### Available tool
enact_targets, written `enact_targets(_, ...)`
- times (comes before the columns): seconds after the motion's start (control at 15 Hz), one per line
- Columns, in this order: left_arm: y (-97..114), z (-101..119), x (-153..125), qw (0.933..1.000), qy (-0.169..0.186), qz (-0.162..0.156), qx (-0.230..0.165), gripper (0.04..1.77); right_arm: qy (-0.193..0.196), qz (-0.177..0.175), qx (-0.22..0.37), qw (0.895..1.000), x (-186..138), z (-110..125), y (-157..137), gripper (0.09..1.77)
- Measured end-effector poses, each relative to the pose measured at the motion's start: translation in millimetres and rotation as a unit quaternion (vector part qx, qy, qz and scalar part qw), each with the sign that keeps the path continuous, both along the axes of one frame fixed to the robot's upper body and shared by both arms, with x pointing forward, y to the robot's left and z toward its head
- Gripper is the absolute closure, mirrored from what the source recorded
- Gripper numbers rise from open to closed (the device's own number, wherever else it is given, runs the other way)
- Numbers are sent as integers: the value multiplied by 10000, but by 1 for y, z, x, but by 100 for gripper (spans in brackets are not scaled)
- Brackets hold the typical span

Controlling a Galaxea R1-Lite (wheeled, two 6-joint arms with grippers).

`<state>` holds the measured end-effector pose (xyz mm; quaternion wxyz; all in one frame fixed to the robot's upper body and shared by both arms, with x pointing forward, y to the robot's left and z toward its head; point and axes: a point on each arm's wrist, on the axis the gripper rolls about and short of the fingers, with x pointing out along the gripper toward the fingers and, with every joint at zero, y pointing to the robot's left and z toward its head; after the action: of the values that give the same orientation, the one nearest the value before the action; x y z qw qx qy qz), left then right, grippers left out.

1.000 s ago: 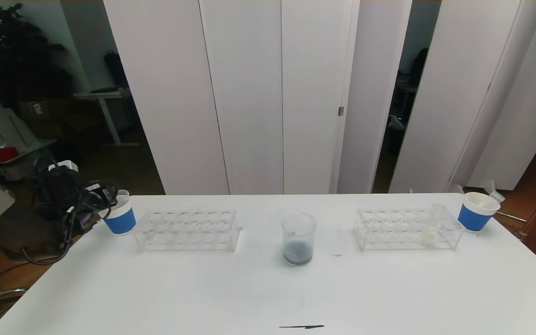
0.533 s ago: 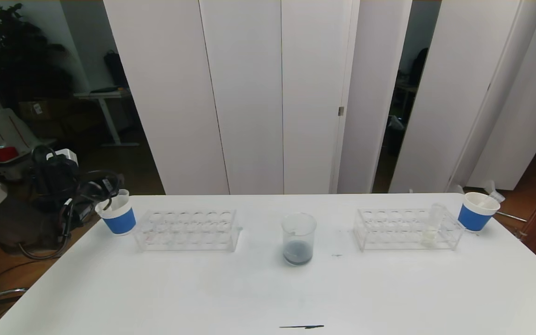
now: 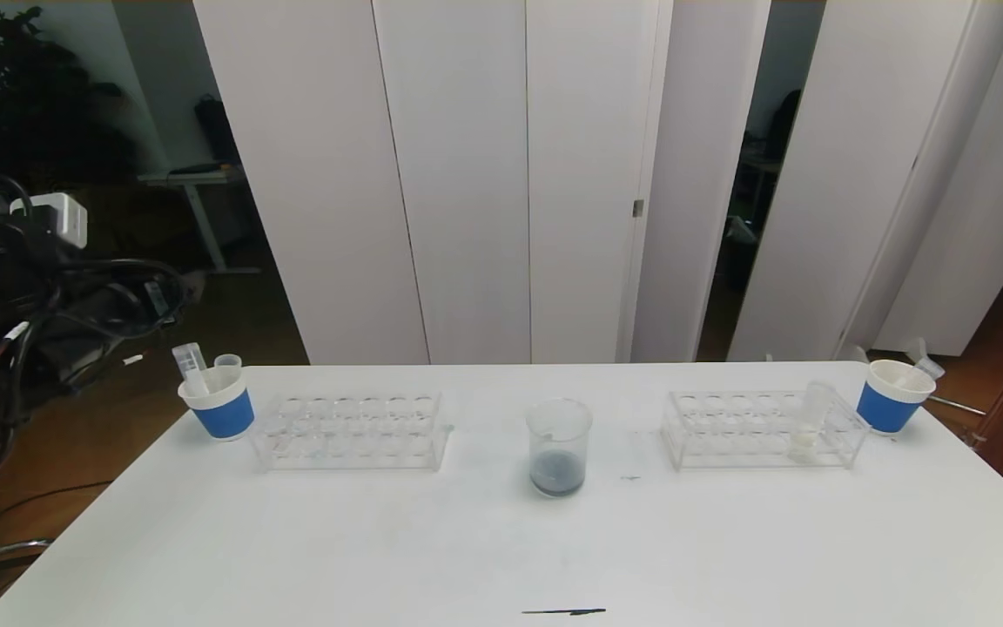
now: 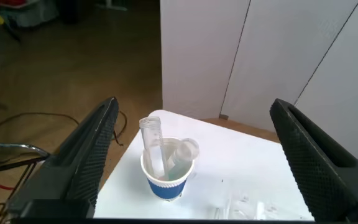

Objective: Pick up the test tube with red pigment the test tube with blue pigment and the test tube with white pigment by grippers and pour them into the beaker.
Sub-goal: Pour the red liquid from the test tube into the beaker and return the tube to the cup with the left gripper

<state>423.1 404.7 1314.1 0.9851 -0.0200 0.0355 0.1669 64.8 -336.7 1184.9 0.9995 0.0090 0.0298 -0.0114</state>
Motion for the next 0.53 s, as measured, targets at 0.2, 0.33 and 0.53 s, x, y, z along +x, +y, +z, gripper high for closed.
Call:
enact_targets(0.2, -20, 30, -68, 9982, 37, -229, 548, 7, 0, 4, -1, 10000, 0, 0, 0, 11)
enact_targets(0.33, -32, 41, -120, 9964, 54, -457, 707, 7, -2, 4, 0, 10000, 0, 0, 0, 11)
enact_targets(0.53, -50, 49, -193, 9937, -19, -747, 839, 7, 0, 4, -1, 10000, 0, 0, 0, 11)
